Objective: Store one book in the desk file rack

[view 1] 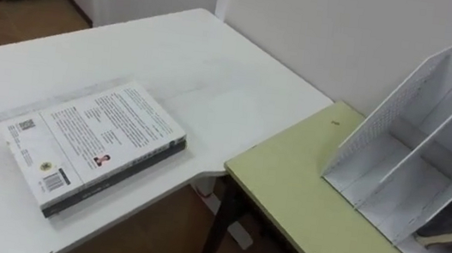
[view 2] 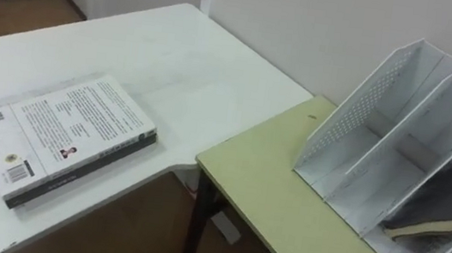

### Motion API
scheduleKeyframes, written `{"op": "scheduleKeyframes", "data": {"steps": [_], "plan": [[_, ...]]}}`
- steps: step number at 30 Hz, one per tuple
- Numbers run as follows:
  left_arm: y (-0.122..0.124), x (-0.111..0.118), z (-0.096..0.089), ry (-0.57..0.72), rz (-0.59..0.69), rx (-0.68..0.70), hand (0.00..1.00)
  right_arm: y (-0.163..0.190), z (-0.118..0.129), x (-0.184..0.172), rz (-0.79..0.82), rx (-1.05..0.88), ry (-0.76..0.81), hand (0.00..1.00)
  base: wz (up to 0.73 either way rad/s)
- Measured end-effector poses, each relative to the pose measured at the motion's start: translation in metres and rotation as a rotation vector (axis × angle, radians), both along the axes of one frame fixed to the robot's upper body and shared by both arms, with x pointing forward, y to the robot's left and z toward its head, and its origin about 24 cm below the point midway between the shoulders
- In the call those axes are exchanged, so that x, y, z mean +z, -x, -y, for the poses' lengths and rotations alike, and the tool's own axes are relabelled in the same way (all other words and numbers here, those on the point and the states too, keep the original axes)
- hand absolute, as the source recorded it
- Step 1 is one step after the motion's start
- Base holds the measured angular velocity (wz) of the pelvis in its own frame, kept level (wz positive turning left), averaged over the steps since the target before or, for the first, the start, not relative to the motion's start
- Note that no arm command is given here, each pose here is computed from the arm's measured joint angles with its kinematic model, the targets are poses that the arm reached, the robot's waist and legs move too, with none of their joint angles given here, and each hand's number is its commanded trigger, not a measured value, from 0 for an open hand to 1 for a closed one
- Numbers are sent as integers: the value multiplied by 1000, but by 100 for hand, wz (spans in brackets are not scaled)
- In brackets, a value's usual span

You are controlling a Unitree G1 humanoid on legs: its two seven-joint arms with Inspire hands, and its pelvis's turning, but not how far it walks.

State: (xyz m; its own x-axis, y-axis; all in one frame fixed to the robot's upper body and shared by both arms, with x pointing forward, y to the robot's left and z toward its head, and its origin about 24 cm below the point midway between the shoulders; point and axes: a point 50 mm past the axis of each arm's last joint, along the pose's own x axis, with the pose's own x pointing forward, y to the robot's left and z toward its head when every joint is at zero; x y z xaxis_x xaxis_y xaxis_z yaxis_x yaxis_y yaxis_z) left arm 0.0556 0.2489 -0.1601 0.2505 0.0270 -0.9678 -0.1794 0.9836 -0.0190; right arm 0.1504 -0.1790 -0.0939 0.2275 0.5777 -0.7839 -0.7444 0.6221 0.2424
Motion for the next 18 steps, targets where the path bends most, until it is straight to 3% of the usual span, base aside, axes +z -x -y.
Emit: {"op": "scheduleKeyframes", "data": {"steps": [6,13,18], "plan": [[3,-2,8,1,16,19,0,53,28,-47,-175,-331,147,0,-1],[25,-3,4,-32,-4,48,0,91,50,-65,-244,-774,190,0,6],[34,-4,3,-39,-29,53,0,107,56,-69,-303,-914,210,0,0]]}}
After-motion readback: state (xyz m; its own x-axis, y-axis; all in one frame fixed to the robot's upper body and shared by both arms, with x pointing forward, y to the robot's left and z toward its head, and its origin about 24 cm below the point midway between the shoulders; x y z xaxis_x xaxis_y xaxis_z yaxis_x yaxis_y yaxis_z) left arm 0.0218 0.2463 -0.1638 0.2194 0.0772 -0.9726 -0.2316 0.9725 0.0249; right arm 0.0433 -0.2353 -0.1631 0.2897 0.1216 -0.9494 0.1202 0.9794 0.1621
